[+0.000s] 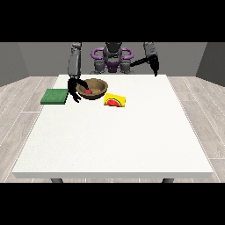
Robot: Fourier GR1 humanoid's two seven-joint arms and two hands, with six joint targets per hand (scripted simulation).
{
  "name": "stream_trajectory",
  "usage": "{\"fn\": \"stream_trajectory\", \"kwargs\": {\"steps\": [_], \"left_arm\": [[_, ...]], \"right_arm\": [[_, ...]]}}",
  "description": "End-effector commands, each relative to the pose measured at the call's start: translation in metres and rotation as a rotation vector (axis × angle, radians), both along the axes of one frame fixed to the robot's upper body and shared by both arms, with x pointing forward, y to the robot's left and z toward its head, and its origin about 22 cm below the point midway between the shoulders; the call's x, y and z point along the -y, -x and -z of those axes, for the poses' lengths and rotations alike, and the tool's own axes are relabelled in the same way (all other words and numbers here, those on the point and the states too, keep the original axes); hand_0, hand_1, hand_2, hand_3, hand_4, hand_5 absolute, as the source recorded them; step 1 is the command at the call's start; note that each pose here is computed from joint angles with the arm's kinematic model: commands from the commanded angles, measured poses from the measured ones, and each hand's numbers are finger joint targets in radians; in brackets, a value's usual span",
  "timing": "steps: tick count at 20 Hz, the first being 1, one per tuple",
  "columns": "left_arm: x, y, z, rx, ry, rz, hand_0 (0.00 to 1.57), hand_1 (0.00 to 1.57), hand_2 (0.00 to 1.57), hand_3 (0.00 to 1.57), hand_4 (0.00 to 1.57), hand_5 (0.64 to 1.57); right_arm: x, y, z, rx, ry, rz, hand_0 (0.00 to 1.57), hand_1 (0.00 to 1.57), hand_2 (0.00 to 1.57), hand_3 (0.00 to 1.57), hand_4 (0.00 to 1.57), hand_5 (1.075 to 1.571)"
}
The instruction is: Pick the cup and pour the ball into the bowl, then pick the bowl and place it on the pad
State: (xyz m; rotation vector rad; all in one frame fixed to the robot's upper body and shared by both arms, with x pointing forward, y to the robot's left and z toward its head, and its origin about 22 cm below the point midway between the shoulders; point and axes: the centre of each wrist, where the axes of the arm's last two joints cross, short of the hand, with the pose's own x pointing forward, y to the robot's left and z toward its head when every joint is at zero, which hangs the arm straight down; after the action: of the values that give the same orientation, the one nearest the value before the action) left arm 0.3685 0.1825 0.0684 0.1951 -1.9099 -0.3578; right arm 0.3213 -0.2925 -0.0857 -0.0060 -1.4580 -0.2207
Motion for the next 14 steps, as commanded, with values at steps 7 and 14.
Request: {"fn": "stream_trajectory", "kwargs": {"steps": [7, 14], "left_arm": [[-0.053, 0.004, 0.025, -0.059, 0.032, -0.081, 0.00, 0.00, 0.00, 0.00, 0.00, 1.570], [-0.097, 0.031, 0.080, -0.169, 0.041, -0.196, 0.00, 0.00, 0.00, 0.00, 0.00, 1.571]], "right_arm": [[-0.003, -0.008, -0.007, -0.258, 0.155, -0.007, 1.57, 1.57, 1.57, 1.57, 1.02, 1.555], [-0.055, -0.026, -0.027, -0.360, 0.152, -0.104, 1.57, 1.57, 1.57, 1.57, 1.05, 1.553]]}}
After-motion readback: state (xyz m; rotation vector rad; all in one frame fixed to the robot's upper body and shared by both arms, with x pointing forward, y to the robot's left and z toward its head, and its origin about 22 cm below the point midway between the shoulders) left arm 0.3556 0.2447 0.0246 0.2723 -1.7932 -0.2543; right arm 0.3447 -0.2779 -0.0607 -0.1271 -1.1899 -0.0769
